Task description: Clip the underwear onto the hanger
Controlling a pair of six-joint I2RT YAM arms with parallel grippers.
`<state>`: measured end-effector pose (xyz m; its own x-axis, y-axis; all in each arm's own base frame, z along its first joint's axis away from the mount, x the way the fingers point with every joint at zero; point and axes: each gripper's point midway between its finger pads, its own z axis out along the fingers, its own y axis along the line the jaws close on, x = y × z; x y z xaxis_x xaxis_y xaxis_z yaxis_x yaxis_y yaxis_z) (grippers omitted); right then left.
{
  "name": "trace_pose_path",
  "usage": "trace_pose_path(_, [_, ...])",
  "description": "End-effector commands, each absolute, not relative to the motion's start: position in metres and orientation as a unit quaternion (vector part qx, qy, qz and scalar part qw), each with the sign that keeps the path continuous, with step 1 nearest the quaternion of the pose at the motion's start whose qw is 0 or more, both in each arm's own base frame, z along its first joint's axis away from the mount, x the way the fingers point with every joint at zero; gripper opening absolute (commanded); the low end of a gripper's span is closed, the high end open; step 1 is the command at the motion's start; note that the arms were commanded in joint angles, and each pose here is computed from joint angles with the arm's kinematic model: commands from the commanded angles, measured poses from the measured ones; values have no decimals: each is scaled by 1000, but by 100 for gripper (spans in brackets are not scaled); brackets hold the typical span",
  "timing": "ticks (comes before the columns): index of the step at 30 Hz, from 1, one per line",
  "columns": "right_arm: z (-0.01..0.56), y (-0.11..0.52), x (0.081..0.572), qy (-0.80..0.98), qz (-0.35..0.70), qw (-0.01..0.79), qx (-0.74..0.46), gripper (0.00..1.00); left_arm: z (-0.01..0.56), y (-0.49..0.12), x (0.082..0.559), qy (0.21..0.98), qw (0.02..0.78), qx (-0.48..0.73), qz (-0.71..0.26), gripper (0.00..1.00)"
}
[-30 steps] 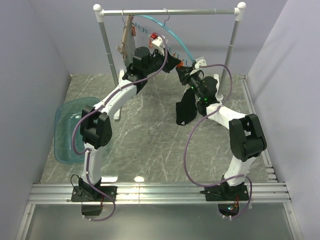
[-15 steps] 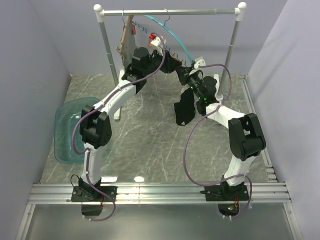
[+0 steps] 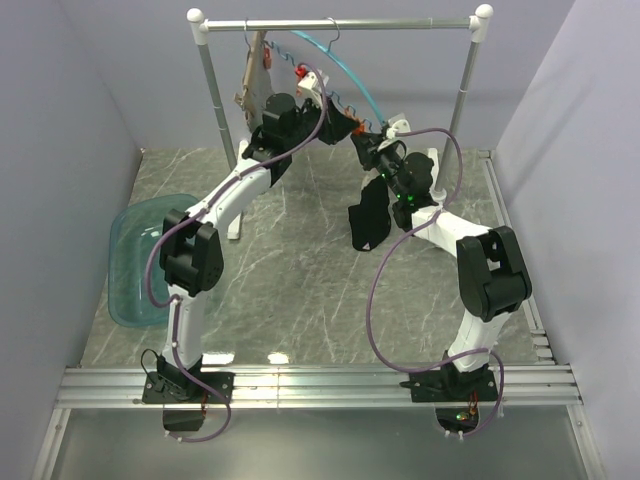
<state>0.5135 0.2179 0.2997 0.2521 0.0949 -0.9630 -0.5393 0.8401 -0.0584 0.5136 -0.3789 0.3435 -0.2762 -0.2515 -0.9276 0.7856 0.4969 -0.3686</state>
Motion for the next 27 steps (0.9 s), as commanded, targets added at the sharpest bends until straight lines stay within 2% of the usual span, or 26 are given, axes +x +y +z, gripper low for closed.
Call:
trace_pose_path(1, [321,221,508,539,208,790,-206,0,352,-375,524,653,573,181,-461,9])
trace_pose_path(3, [321,222,507,541,208,788,-209,4,348,-373,527,657,571,178,-459,0])
trace_pose_path(4, [321,222,507,541,209,787,-208,6,347,-373,528,658,570,178,-459,0])
trace_pose_path(5, [321,221,507,542,209,787,-206,17,346,-373,528,658,569,178,-460,0])
trace_pose_path(8, [323,221,508,544,212,786,-202,37,345,-375,525,657,565,183,-464,0])
trace_pose_path(9, [321,223,509,548,216,783,-201,39,345,-374,524,655,566,185,-465,0])
trace_pose_path(18, [326,225,517,553,237,775,-192,46,331,-372,510,640,567,253,-452,0])
trace_pose_path(27, [327,229,517,551,251,769,-205,42,321,-371,489,584,575,339,-462,0])
